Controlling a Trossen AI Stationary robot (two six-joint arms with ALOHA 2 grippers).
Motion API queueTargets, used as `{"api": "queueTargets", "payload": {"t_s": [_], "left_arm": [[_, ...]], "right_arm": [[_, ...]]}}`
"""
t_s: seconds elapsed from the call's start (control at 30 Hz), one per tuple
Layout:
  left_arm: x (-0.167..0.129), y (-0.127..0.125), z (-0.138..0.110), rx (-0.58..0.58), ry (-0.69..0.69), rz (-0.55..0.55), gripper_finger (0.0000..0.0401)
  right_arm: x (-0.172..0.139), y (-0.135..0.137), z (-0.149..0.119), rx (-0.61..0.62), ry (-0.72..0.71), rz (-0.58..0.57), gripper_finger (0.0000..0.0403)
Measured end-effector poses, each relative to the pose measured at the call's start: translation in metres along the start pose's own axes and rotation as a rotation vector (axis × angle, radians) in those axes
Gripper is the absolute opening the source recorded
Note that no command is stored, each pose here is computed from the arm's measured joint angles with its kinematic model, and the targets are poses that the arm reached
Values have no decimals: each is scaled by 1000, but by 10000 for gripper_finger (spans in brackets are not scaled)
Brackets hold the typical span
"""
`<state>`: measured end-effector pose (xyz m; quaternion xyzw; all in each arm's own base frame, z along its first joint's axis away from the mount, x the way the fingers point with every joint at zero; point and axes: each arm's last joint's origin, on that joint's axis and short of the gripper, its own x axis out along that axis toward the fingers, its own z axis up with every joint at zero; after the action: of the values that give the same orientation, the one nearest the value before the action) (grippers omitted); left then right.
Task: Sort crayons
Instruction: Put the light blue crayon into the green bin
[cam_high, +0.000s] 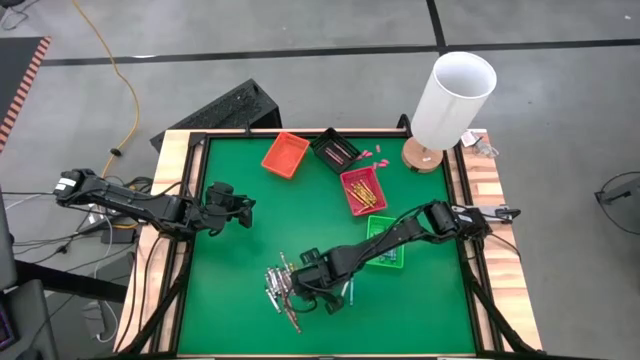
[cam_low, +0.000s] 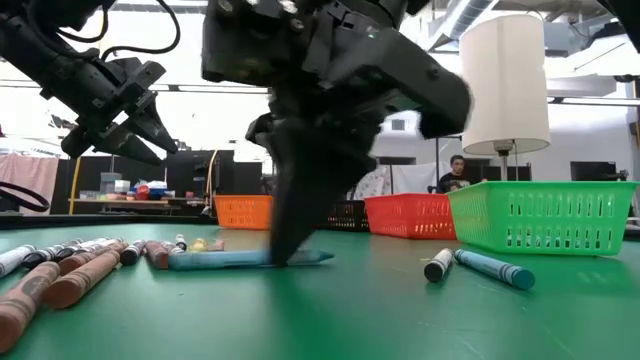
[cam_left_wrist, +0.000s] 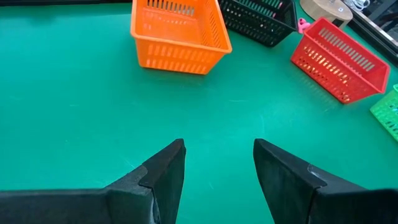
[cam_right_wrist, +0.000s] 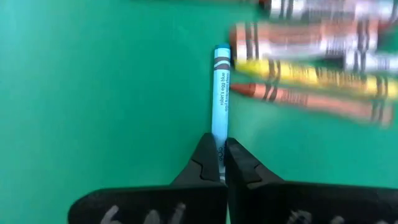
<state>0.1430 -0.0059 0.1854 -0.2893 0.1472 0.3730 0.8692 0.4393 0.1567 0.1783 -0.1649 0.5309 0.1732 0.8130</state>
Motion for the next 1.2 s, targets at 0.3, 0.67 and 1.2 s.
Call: {"api": "queueTargets", "payload": {"t_s": [0.3, 0.67, 1.2], "left_arm": [[0, 0, 0, 1, 1, 1, 180], [0, 2, -1, 20, 12, 18, 180], [0, 4, -3, 48, 18, 37, 180]], "right_arm": [[-36, -4, 14, 21, 58, -21, 3], [-106, -19, 14, 428, 230, -58, 3], [-226, -35, -9, 860, 36, -208, 2]]}}
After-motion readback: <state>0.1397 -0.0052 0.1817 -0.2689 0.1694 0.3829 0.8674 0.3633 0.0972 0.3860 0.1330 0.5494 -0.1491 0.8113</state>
